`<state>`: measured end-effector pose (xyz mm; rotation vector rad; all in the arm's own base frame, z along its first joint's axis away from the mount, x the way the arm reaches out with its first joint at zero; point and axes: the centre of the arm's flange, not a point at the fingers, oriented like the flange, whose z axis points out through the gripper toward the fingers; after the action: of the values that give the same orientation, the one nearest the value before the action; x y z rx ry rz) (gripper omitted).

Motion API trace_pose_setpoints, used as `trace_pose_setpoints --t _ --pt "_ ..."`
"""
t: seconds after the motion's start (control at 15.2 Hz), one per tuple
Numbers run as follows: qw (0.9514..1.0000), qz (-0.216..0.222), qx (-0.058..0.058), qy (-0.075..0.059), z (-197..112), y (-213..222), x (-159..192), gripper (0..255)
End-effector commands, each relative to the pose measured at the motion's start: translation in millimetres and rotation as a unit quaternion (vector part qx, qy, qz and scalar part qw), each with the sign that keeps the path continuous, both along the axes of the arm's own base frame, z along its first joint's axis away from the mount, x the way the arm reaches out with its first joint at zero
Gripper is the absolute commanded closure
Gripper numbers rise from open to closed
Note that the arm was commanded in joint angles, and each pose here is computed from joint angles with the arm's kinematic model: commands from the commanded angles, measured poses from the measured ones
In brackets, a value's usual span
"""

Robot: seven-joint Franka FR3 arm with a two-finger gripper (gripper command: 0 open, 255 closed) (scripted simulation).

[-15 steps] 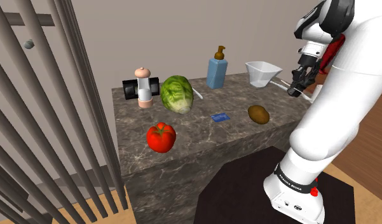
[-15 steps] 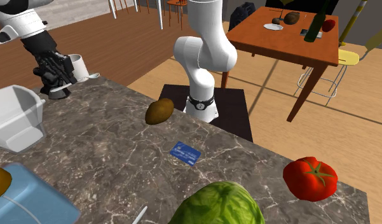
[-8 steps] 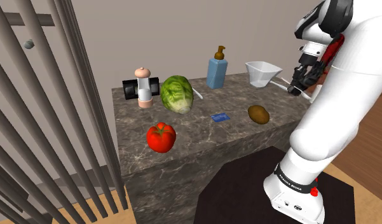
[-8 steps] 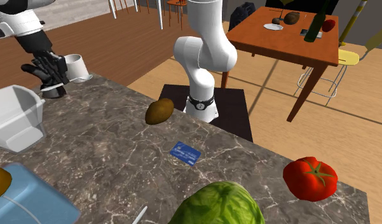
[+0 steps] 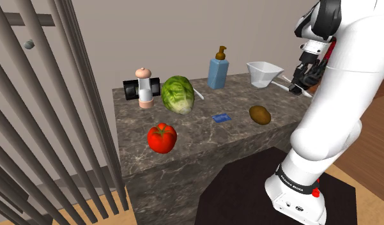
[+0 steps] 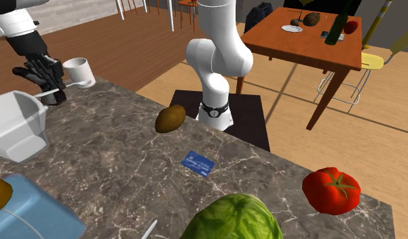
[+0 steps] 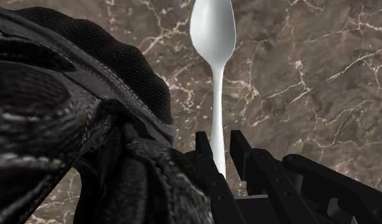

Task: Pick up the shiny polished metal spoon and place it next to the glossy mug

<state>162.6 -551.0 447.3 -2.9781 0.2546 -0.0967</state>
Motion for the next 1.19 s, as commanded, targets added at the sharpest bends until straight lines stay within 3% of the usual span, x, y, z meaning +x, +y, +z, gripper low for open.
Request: trace_pose_setpoints --t 0.0,0.13,0.2,0.33,0.59,1.12 --pt "0.9951 -0.013 0.074 0.065 -77 14 -27 0" --pt "0.9952 -0.011 0.070 0.068 -75 24 -12 0" --pt "0.9951 -0.012 0.072 0.066 -77 14 -28 0" --pt "0.9951 -0.009 0.072 0.067 -79 33 -27 0" --pt "0.9951 -0.009 0.072 0.067 -31 19 -24 0" --pt "0.9951 -0.009 0.072 0.067 -31 19 -24 0"
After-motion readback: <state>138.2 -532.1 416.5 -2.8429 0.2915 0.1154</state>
